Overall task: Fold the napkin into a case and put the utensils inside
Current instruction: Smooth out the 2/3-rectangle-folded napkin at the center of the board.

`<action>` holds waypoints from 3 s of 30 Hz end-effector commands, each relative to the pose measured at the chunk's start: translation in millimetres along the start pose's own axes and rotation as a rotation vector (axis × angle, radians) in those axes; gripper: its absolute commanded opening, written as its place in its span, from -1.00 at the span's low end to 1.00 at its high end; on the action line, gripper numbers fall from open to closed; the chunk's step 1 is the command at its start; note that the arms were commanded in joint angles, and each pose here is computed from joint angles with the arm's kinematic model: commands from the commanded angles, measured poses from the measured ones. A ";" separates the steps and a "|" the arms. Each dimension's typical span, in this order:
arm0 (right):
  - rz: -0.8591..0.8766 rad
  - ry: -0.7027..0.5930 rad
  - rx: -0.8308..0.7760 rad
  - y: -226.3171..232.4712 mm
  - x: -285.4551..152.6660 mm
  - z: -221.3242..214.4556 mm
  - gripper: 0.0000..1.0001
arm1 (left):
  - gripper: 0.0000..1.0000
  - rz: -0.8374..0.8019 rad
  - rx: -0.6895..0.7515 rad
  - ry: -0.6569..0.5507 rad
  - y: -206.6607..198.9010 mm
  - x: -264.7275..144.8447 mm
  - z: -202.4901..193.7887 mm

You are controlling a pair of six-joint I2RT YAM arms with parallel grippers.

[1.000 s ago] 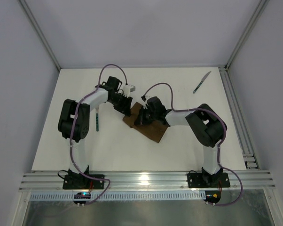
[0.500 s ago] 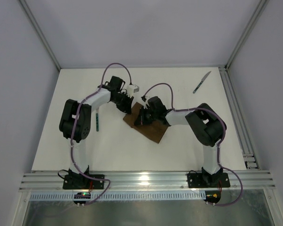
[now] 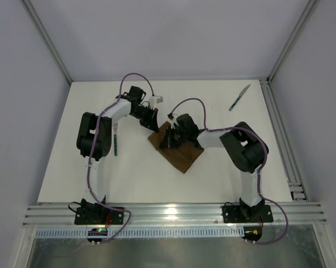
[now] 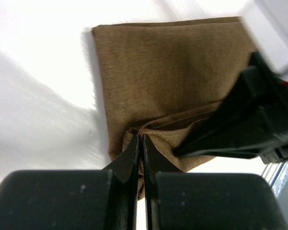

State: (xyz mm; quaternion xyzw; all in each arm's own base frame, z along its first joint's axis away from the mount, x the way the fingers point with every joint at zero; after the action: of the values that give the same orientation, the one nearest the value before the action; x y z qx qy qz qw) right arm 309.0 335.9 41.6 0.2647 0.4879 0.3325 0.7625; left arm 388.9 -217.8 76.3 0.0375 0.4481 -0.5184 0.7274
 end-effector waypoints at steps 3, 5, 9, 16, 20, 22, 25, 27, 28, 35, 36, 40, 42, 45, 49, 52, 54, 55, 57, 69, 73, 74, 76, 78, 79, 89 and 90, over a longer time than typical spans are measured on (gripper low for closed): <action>0.017 0.010 -0.063 5.5 -4.9 -1.0 -0.93 | -1.00 -0.025 -0.091 0.026 11.2 11.8 -1.6; -0.006 0.004 -0.072 5.9 -9.1 1.5 -0.92 | -1.00 0.004 -0.100 0.054 16.4 14.0 -6.9; -0.033 -0.055 -0.080 14.7 -28.9 10.7 -0.92 | -1.00 0.036 -0.087 0.089 16.8 17.2 -14.8; -0.161 -0.009 -0.001 -10.4 -56.5 -23.4 -0.93 | -1.00 0.050 -0.070 0.095 13.8 15.9 -15.5; -0.247 0.028 0.050 -32.8 -73.7 -52.2 -0.92 | -1.00 0.060 -0.069 0.095 13.7 15.7 -16.3; -0.304 0.057 0.071 -43.7 -82.6 -64.5 -0.93 | -1.00 0.060 -0.072 0.096 13.1 15.6 -17.4; -0.363 0.065 0.089 -54.7 -96.5 -76.6 -0.92 | -1.00 0.067 -0.069 0.102 13.3 14.3 -18.1; -0.387 0.038 0.092 -57.6 -109.2 -78.9 -0.93 | -1.00 0.076 -0.064 0.107 13.6 12.7 -18.9; -0.399 0.039 0.093 -58.7 -115.0 -81.6 -0.92 | -1.00 0.076 -0.061 0.107 13.6 12.7 -19.4; -0.420 0.032 0.084 -64.3 -130.9 -84.7 -0.92 | -0.66 0.075 -0.038 0.083 6.9 4.3 -12.5; -0.424 0.038 0.087 -66.1 -129.8 -85.3 -0.92 | -0.57 0.079 -0.031 0.074 6.7 2.2 -10.4; -0.423 0.047 0.073 -68.5 -126.9 -82.5 -0.92 | -0.24 0.097 0.034 -0.008 -0.3 -17.6 15.6; -0.426 0.050 0.075 -70.3 -126.2 -82.8 -0.92 | -0.16 0.099 0.055 -0.029 -3.6 -26.7 24.0; -0.424 0.053 0.079 -72.2 -125.3 -83.3 -0.92 | -0.14 0.091 0.068 -0.059 -10.2 -45.8 34.0; -0.413 0.053 0.074 -71.3 -123.9 -81.0 -0.93 | -0.14 0.106 0.085 -0.024 -13.3 -58.8 17.8; -0.409 0.056 0.064 -71.7 -123.4 -78.4 -0.92 | -0.21 0.067 0.084 0.048 -19.7 -51.7 -15.4; -0.405 0.055 0.065 -72.7 -123.4 -77.2 -0.93 | -0.20 0.030 0.067 0.092 -24.5 -46.2 -33.6; -0.399 0.054 0.065 -72.8 -122.9 -75.9 -0.92 | -0.18 0.024 0.075 0.102 -24.7 -44.8 -38.2; -0.400 0.061 0.064 -73.7 -121.5 -76.2 -0.93 | -0.15 0.032 0.082 0.111 -22.8 -43.2 -43.2; -0.361 0.077 0.049 -75.4 -117.6 -70.6 -0.92 | -0.03 0.053 0.168 0.127 -14.7 -15.4 -36.7; -0.336 0.078 0.037 -72.8 -117.2 -68.3 -0.93 | -0.10 0.057 0.156 0.137 -9.9 -8.4 -35.3; -0.325 0.077 0.030 -70.2 -116.6 -66.1 -0.92 | -0.13 0.051 0.151 0.133 -9.9 -7.2 -34.2; -0.316 0.082 0.015 -68.3 -116.6 -64.0 -0.93 | -0.37 0.048 0.122 0.127 -8.0 -4.1 -30.7; -0.306 0.082 -0.015 -63.5 -118.0 -58.6 -0.92 | -0.54 0.045 0.103 0.127 -6.5 -1.2 -28.0; -0.305 0.076 -0.028 -61.7 -119.0 -55.8 -0.92 | -0.68 0.043 0.086 0.125 -6.4 -0.1 -27.2; -0.264 -0.115 -0.191 -9.5 -147.7 4.8 -0.49 | -1.00 -0.009 0.003 0.127 -13.4 4.0 -25.9; -0.239 -0.144 -0.210 -2.7 -145.3 13.0 -0.42 | -1.00 -0.015 0.002 0.125 -14.7 3.5 -25.6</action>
State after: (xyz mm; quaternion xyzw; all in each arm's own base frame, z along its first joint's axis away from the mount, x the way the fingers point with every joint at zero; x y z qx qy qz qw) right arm 251.6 212.7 86.9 0.1509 0.4950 0.2478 0.8191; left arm 360.4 -206.1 54.4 0.0906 0.4967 -0.5097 0.6966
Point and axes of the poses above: each gripper's point midway between its finger pads, its own x axis out along the fingers, its own y axis along the line the jaws close on, z = x × y, the point moved 3 cm from there along -x, back along the fingers, and after that the axes turned 10 degrees about x, right-handed, at the moved point
